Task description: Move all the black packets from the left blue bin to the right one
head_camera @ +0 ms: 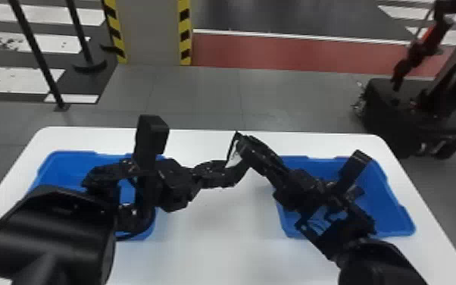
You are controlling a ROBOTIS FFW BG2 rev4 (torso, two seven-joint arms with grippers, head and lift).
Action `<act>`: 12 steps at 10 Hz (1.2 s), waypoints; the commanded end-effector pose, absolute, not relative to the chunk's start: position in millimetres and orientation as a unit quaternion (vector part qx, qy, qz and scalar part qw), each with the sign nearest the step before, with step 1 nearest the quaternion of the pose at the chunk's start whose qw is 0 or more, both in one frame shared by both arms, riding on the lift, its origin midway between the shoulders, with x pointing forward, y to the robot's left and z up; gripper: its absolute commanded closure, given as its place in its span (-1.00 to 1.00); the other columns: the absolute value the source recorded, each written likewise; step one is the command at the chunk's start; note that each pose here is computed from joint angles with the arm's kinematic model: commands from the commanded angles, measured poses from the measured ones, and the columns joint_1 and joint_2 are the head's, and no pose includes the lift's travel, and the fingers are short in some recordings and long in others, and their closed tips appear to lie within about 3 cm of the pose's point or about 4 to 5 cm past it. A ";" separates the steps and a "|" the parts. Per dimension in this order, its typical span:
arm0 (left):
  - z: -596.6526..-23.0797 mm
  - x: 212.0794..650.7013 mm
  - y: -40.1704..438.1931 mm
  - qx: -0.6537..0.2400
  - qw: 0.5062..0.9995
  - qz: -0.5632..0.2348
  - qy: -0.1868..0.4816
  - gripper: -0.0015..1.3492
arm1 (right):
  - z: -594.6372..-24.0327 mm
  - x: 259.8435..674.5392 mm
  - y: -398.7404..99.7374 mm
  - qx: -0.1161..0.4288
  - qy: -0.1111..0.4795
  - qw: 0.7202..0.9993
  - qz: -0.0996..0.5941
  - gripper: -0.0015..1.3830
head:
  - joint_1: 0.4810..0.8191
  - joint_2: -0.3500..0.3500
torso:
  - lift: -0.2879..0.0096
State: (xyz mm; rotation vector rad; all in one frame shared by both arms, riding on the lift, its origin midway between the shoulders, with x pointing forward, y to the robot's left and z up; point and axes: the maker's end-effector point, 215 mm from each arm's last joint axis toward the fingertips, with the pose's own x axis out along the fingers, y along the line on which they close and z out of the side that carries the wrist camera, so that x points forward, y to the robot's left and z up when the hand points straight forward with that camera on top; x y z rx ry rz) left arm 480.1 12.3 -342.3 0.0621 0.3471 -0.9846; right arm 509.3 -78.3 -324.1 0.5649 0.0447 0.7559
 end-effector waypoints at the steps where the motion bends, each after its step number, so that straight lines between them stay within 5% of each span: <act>1: -341.7 481.0 13.1 0.027 0.867 -0.469 0.164 0.78 | -328.2 505.8 -78.5 0.276 0.024 0.890 0.363 0.84 | 0.27 -0.21 | 0.20; 2: -343.9 480.7 13.1 0.021 0.868 -0.468 0.166 0.72 | -329.6 503.8 -78.0 0.277 0.026 0.889 0.363 0.84 | 0.27 -0.21 | 0.20; 3: -346.5 481.0 14.9 0.014 0.870 -0.465 0.164 0.37 | -329.4 502.4 -78.3 0.280 0.025 0.888 0.363 0.84 | 0.27 -0.21 | 0.20; 5: -350.3 482.0 25.2 0.010 0.876 -0.455 0.161 -0.64 | -328.2 500.8 -83.9 0.293 0.021 0.886 0.358 0.84 | 0.27 -0.20 | 0.20; 6: -355.5 481.2 34.9 0.005 0.880 -0.446 0.164 -0.81 | -328.6 505.2 -102.6 0.289 0.016 0.894 0.343 0.84 | 0.27 -0.19 | 0.20; 12: -369.9 456.7 144.5 -0.012 0.913 -0.370 0.171 -0.79 | -392.1 513.3 -259.5 0.244 0.046 0.948 0.201 0.84 | 0.27 -0.39 | 0.20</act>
